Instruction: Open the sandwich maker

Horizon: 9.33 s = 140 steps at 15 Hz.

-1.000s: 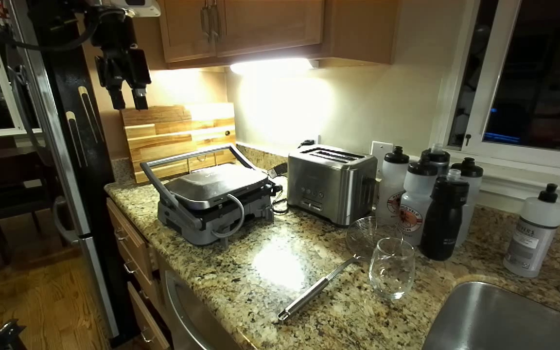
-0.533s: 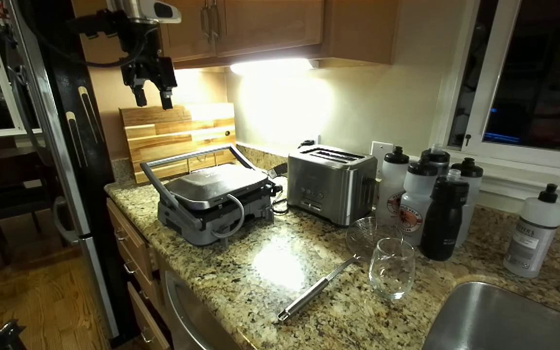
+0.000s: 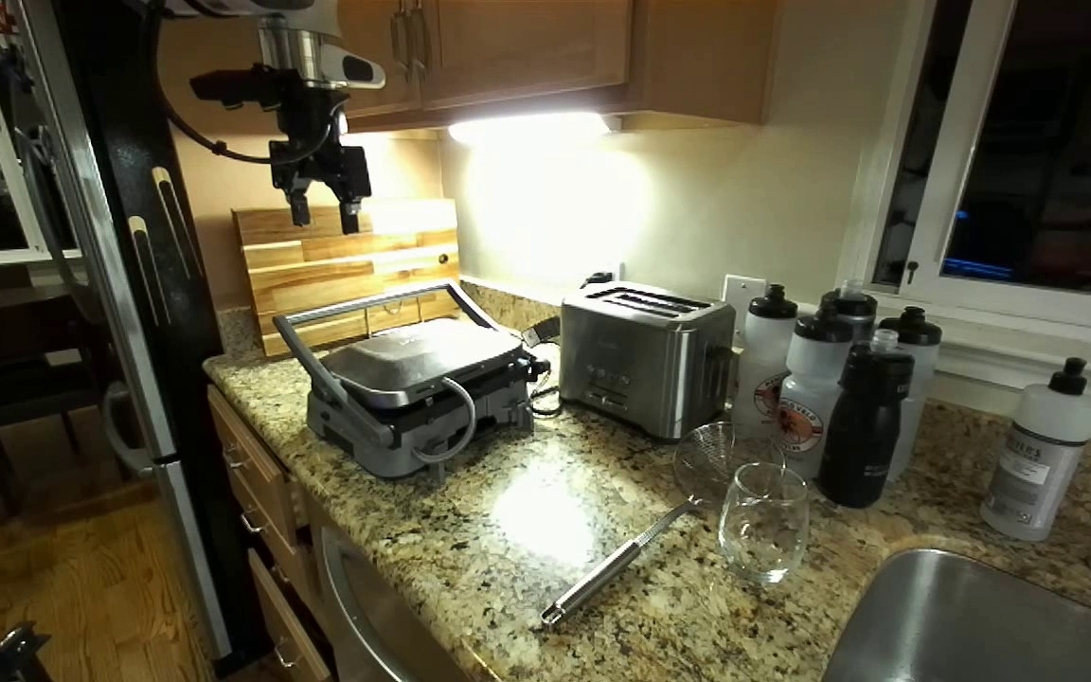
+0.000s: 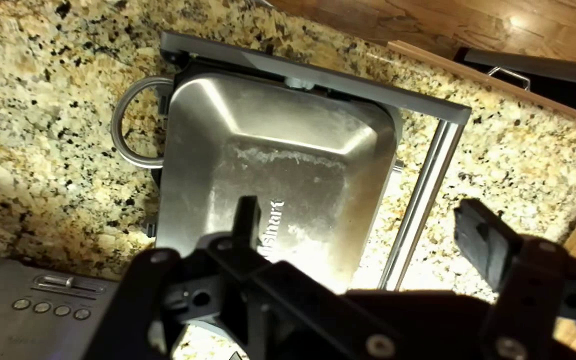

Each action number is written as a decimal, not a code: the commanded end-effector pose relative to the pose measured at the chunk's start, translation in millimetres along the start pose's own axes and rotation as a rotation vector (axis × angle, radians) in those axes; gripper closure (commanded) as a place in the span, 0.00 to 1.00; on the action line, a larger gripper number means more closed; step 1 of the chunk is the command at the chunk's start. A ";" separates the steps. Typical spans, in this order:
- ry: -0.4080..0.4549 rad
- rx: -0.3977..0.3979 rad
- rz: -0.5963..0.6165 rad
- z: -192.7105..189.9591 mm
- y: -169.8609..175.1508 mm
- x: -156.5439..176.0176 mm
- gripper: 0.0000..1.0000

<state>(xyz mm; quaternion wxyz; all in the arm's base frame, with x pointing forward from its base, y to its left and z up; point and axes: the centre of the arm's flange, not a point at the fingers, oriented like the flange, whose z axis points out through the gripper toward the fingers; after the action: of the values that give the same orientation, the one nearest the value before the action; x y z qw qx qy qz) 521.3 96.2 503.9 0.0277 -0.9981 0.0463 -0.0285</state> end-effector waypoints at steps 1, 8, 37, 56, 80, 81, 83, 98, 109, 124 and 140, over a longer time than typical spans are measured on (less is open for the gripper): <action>0.000 0.001 0.000 0.0 -0.4 0.8 0.00; 0.003 -0.004 0.039 18.6 -5.6 36.5 0.00; 0.001 -0.051 0.132 119.8 -79.1 124.2 0.00; 0.021 -0.026 0.133 148.3 -79.3 132.5 0.97; 0.172 -0.165 0.330 44.0 -6.3 57.8 0.94; 0.183 -0.169 0.344 40.0 -1.4 53.4 0.94; 0.200 -0.179 0.370 35.4 9.3 46.7 0.94; 0.264 -0.148 0.287 23.3 -7.3 75.8 0.76; 0.292 -0.196 0.384 7.4 44.2 40.4 0.94; 0.287 -0.339 0.508 8.0 147.4 -7.5 0.94; 0.152 -0.358 0.653 66.5 207.6 -26.2 0.94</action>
<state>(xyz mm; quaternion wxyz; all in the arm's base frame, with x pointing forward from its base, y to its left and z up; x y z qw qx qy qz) 495.7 -134.7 463.5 -0.1614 -0.9162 0.3476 -0.1171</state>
